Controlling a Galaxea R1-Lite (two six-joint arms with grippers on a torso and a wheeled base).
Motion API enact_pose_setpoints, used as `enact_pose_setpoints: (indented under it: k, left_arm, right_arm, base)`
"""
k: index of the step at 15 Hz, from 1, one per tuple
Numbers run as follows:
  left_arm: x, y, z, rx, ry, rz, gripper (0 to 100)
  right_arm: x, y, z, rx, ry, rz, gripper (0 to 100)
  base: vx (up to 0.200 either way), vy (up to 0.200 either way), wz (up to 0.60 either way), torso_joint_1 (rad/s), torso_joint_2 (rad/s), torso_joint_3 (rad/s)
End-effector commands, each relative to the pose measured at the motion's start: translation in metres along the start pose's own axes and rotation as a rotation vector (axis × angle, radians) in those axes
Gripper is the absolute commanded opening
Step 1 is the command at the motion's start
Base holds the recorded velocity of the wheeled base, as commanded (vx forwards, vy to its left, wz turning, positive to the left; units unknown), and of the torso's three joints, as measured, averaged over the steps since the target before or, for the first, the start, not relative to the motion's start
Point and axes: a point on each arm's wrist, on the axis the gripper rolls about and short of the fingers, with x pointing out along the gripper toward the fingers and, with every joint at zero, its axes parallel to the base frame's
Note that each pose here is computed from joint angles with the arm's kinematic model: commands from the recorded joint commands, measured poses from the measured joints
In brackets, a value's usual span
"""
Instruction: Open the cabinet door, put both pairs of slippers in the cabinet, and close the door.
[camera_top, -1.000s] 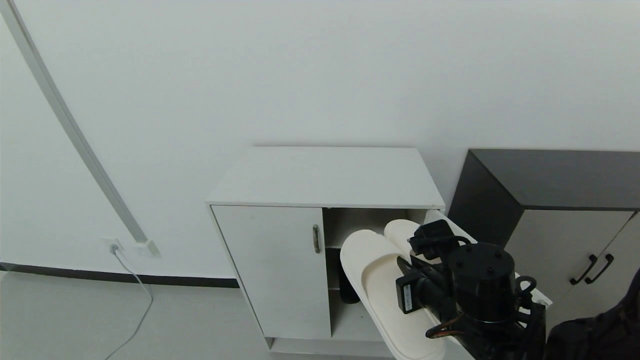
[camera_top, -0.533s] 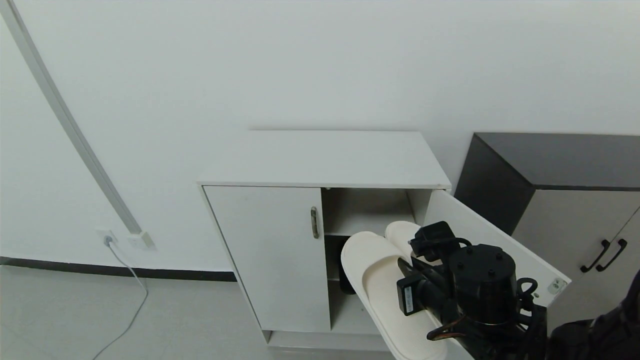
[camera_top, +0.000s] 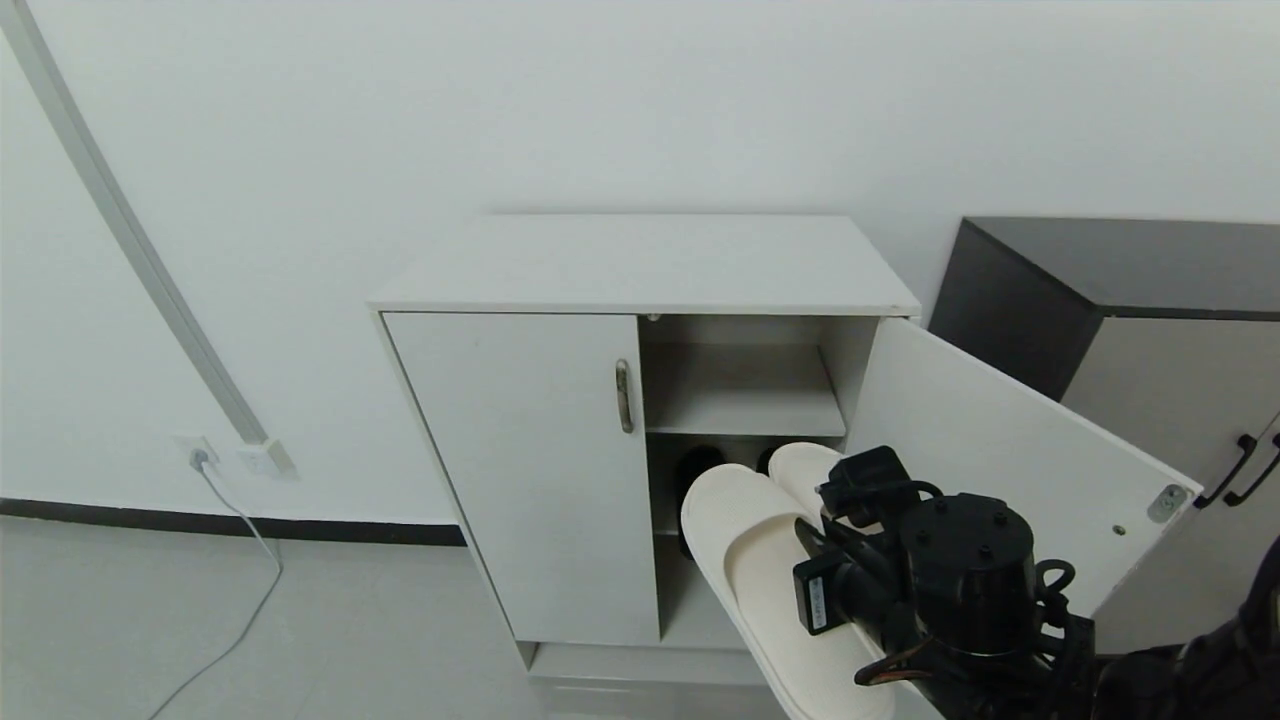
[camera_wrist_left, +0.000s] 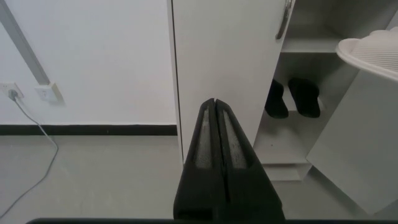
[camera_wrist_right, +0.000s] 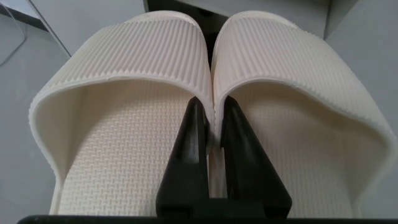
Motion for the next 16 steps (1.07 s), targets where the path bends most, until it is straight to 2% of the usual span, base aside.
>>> enact_pose_setpoints:
  k: [1, 10, 16]
  left_arm:
    - [0.0001, 0.0, 0.0, 0.0, 0.001, 0.0, 0]
    - [0.0001, 0.0, 0.0, 0.0, 0.001, 0.0, 0]
    - [0.0001, 0.0, 0.0, 0.002, 0.001, 0.0, 0]
  right_arm:
    - [0.0, 0.0007, -0.0006, -0.001, 0.002, 0.002, 0]
    - [-0.0012, 0.0013, -0.0049, -0.007, 0.01, 0.013, 0]
    - [-0.0025, 0.0022, -0.0062, -0.005, 0.002, 0.023, 0]
  base:
    - [0.0, 0.0, 0.0, -0.178, 0.49, 0.31]
    - [0.0, 0.0, 0.0, -0.142, 0.47, 0.33]
    - [0.0, 0.0, 0.0, -0.069, 0.45, 0.371]
